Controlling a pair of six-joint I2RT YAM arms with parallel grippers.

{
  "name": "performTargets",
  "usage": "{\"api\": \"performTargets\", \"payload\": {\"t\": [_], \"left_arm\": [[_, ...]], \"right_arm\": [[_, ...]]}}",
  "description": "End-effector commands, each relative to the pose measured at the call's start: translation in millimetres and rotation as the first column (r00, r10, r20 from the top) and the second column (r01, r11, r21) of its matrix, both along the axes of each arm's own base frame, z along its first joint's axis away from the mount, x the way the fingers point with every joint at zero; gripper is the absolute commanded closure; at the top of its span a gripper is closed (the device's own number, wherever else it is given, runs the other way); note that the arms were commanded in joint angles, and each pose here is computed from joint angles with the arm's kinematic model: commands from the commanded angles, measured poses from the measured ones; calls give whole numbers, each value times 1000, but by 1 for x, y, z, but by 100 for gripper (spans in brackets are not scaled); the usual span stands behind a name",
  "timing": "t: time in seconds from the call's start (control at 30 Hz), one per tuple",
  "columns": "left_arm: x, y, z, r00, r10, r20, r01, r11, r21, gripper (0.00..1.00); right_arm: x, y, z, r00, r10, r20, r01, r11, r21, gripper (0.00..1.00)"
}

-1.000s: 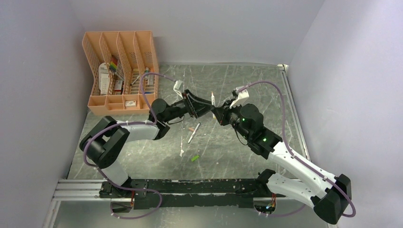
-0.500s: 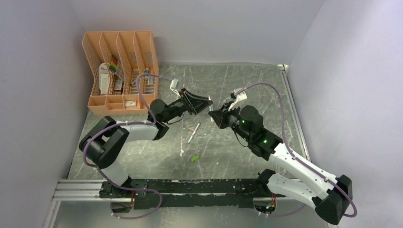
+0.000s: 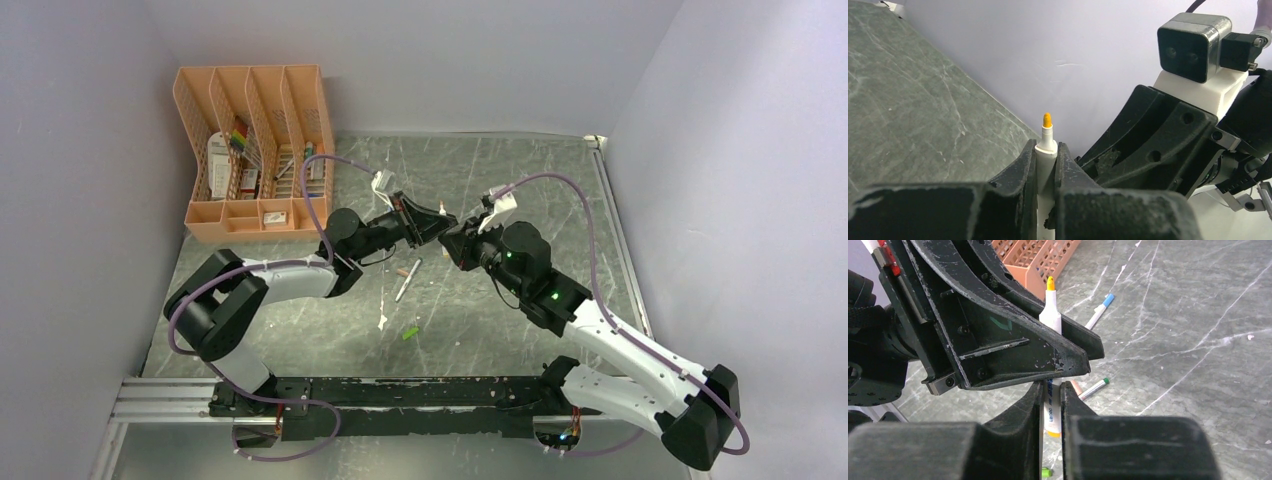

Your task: Insert the pens into the pen caps

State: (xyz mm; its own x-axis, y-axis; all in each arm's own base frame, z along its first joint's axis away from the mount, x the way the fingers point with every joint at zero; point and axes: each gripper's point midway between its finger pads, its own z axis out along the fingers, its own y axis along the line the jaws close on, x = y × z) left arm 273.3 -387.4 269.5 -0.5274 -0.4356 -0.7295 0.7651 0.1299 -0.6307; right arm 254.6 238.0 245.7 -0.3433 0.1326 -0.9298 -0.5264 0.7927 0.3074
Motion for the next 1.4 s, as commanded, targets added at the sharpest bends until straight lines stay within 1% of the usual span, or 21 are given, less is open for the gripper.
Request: {"api": "performTargets", "payload": {"t": [0.0,0.13,0.2,0.33,0.47,0.73,0.8,0.9,1.03,1.17,1.33,1.37], "left_arm": [[5,7,22,999,16,44,-14,999,-35,93],[3,21,36,995,-57,84,66,992,-106,93],[-2,28,40,987,-107,117,122,984,-133,93],[-16,37,50,969,-170,178,202,963,-179,93],[-27,36,56,950,-225,218,267,945,-187,93],[-48,37,61,917,-302,261,363,904,-226,93],[-49,36,60,916,-303,265,363,905,-222,93],[-54,35,65,908,-316,275,380,896,-228,93],[-63,35,78,894,-324,309,402,885,-236,93],[-65,36,86,890,-315,328,403,882,-244,93],[-61,37,89,901,-288,326,379,886,-266,93],[-60,37,91,902,-283,326,376,886,-271,93]], "right_arm": [[-4,0,10,1000,8,24,-9,999,33,80],[-15,5,19,996,74,46,-77,995,71,57],[-19,9,24,992,111,53,-116,989,92,52],[-24,16,28,983,174,50,-179,974,137,51],[-29,25,34,968,240,73,-248,956,157,51],[-24,33,31,964,257,75,-265,954,141,49],[-24,34,32,962,262,78,-271,951,148,51],[-23,35,30,962,263,75,-272,951,145,52],[-22,34,28,964,254,73,-262,954,147,54],[-25,35,31,961,266,77,-275,949,156,66],[-29,37,32,954,288,79,-297,941,160,79],[-30,37,32,954,290,80,-299,940,161,84]]}}
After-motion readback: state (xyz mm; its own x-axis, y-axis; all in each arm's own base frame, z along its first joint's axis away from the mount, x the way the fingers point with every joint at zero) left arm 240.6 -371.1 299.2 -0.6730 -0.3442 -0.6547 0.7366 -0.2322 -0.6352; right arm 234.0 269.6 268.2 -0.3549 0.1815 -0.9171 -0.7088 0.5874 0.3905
